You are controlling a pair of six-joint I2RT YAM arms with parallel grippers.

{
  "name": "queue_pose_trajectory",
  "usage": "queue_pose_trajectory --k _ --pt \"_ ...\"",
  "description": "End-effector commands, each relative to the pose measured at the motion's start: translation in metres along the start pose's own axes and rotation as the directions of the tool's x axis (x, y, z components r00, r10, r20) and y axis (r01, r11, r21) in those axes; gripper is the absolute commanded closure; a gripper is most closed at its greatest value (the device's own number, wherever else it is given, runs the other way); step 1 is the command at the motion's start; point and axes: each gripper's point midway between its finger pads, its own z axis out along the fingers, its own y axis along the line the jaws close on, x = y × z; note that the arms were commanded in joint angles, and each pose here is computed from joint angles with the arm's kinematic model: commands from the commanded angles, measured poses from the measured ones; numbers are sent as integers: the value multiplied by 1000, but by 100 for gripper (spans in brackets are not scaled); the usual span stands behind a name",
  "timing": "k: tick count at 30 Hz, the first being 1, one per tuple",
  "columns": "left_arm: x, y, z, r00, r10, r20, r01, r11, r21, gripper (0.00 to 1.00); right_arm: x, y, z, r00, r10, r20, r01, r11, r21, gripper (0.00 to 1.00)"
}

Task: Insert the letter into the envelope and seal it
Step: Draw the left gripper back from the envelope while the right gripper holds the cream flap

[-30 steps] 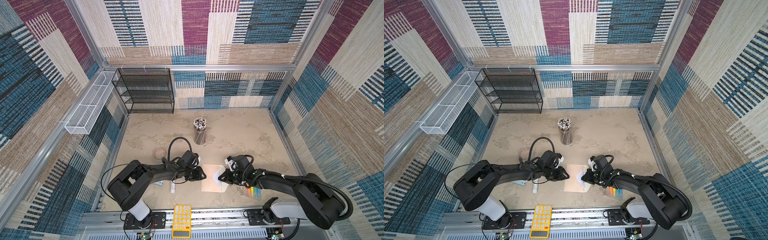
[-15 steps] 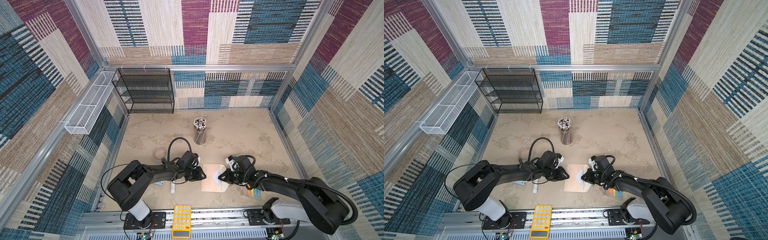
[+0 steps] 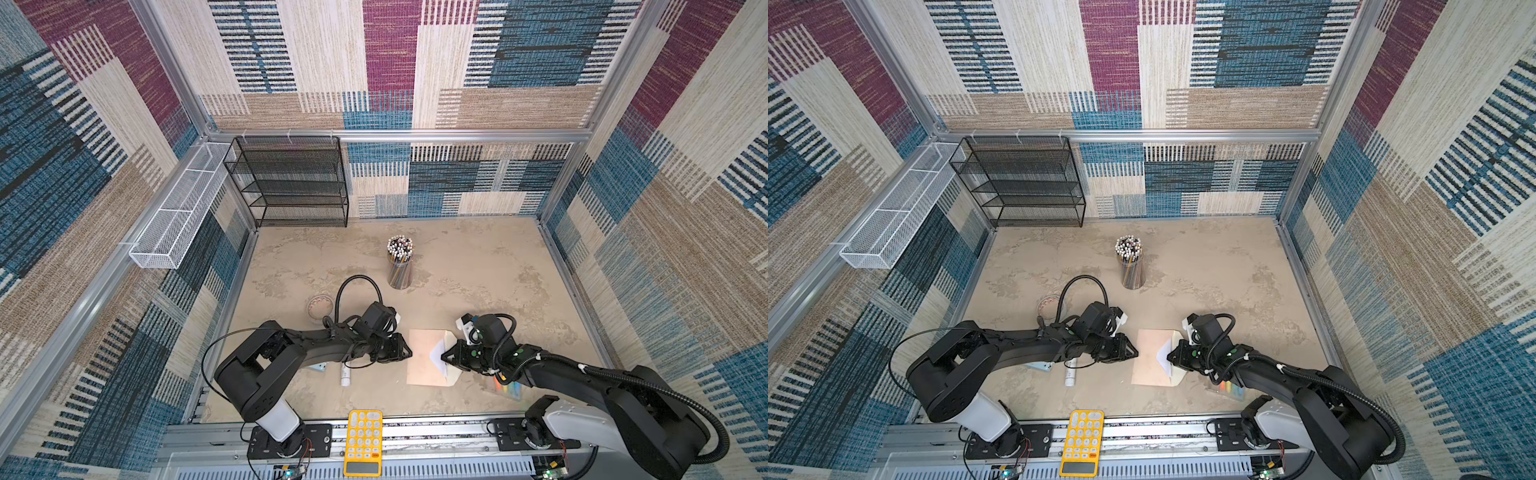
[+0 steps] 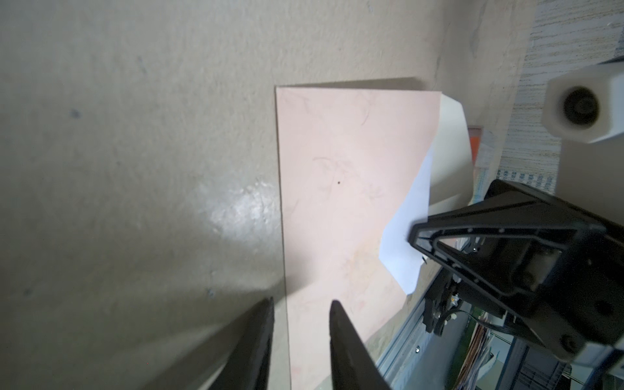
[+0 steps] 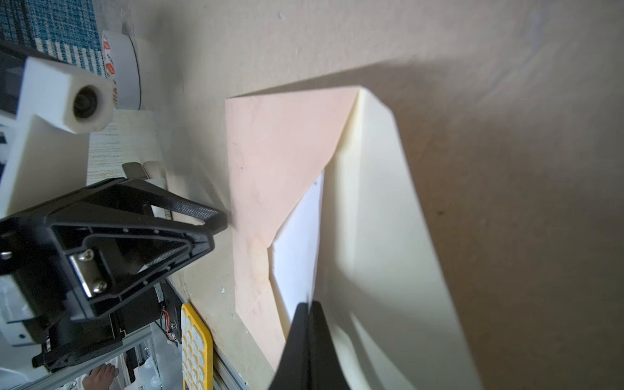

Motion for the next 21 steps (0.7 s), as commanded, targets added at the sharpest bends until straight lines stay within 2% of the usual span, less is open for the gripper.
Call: queue_pose_trajectory --k 1,12,21 --pt "24 48 0 994 -95 -52 83 976 -199 68 -6 4 0 999 7 33 -7 1000 -20 100" --pt "29 44 -7 994 -101 -40 93 980 -177 70 -10 8 -3 996 25 87 -19 997 -71 100" --pt "34 42 -18 994 -107 -30 101 982 -162 71 -13 11 2 996 31 89 -23 995 -98 100"
